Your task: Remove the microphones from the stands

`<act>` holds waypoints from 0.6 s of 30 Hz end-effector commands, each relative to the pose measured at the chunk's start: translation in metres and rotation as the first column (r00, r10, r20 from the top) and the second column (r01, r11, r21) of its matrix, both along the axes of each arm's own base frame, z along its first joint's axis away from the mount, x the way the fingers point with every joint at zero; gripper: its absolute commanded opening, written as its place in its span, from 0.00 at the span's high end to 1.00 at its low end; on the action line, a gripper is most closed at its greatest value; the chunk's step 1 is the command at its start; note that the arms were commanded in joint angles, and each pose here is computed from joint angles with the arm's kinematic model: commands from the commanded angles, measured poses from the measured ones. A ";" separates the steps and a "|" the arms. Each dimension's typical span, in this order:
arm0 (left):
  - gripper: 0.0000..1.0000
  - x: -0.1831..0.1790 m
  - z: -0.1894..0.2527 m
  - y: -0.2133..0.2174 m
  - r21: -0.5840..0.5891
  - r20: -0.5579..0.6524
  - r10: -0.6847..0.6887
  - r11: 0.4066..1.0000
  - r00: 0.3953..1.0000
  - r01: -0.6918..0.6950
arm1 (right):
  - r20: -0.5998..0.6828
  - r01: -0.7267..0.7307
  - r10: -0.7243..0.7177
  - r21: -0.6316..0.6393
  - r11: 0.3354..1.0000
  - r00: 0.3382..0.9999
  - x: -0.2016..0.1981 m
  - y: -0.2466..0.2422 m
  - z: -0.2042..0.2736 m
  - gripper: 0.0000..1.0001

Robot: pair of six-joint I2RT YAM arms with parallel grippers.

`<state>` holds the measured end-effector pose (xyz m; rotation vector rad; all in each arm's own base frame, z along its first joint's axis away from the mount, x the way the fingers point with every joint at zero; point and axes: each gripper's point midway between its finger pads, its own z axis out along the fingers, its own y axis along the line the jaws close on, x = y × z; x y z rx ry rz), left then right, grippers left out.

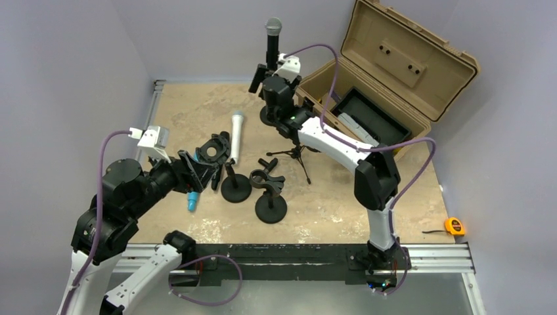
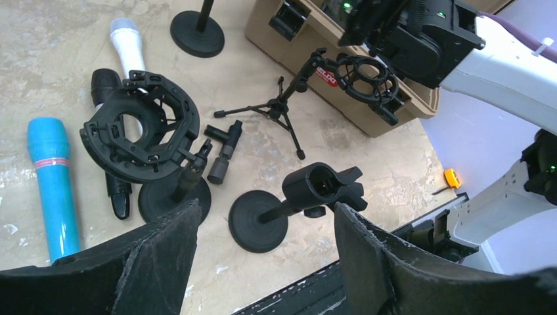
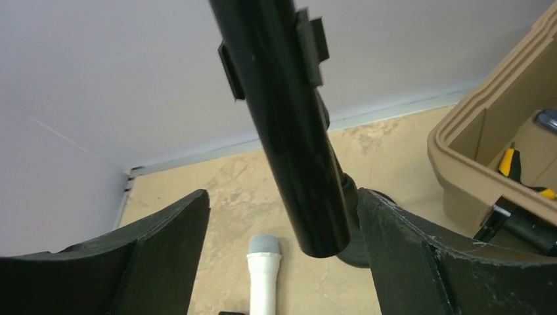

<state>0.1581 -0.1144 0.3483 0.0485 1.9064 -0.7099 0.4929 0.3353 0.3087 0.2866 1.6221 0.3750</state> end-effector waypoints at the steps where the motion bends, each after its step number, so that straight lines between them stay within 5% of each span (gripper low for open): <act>1: 0.28 -0.001 -0.005 0.006 0.012 -0.006 0.026 1.000 1.000 -0.026 | -0.004 0.182 -0.182 -0.069 0.981 0.983 0.006 -0.009 -0.001 0.19; 11: 0.27 -0.014 -0.005 0.016 0.023 0.005 0.038 0.999 0.999 -0.038 | 0.021 0.251 -0.251 -0.102 0.963 0.968 0.020 -0.008 -0.014 0.25; 18: 0.27 -0.019 -0.012 0.018 0.015 -0.010 0.047 0.999 0.999 -0.047 | 0.061 0.278 -0.272 -0.133 0.951 0.960 0.024 -0.013 -0.013 0.38</act>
